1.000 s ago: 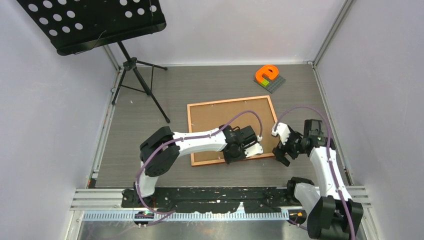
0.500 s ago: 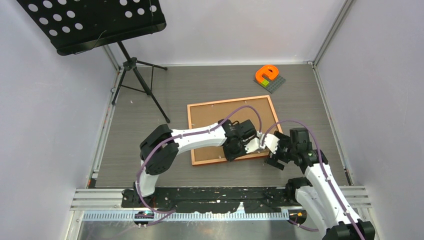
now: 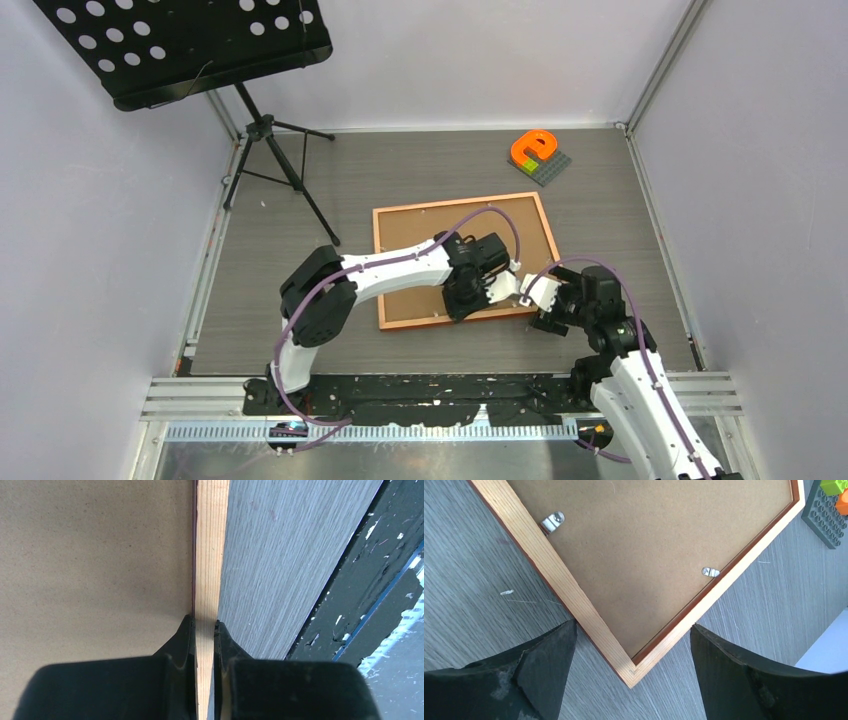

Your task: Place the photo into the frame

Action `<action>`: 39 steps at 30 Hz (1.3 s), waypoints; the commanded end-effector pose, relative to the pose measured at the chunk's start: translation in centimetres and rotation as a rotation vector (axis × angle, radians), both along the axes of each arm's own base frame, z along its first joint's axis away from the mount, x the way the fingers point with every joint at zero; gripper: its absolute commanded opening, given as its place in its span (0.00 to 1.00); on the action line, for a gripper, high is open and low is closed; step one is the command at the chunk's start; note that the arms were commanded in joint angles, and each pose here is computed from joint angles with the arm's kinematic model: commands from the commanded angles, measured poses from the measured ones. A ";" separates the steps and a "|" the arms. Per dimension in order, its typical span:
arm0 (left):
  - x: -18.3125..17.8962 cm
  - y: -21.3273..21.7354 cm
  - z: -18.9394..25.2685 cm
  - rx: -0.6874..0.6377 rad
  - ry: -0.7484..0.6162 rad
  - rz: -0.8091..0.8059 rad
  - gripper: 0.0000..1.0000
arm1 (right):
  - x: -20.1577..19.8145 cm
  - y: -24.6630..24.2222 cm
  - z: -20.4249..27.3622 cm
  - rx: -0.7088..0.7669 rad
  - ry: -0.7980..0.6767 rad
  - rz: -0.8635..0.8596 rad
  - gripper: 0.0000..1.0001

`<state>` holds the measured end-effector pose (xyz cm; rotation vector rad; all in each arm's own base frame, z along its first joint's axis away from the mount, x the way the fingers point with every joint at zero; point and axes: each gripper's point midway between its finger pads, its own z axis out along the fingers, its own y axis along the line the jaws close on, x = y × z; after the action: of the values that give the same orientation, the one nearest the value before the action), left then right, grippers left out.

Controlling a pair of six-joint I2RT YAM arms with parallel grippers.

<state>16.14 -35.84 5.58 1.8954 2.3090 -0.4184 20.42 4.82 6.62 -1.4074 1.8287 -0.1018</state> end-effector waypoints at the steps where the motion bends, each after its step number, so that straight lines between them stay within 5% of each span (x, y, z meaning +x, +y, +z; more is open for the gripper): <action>1: 0.6 -2.1 3.2 -0.129 0.028 0.013 0.00 | -1.0 -0.5 -1.6 -0.073 0.029 0.046 0.87; 39: -1.4 -1.9 5.4 -0.192 0.156 0.002 0.00 | 0.6 -0.3 -2.7 -0.046 -0.088 0.024 0.85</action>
<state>16.01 -36.37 6.45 1.8564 2.3420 -0.5970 20.07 4.07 3.66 -1.4827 1.7814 -0.1814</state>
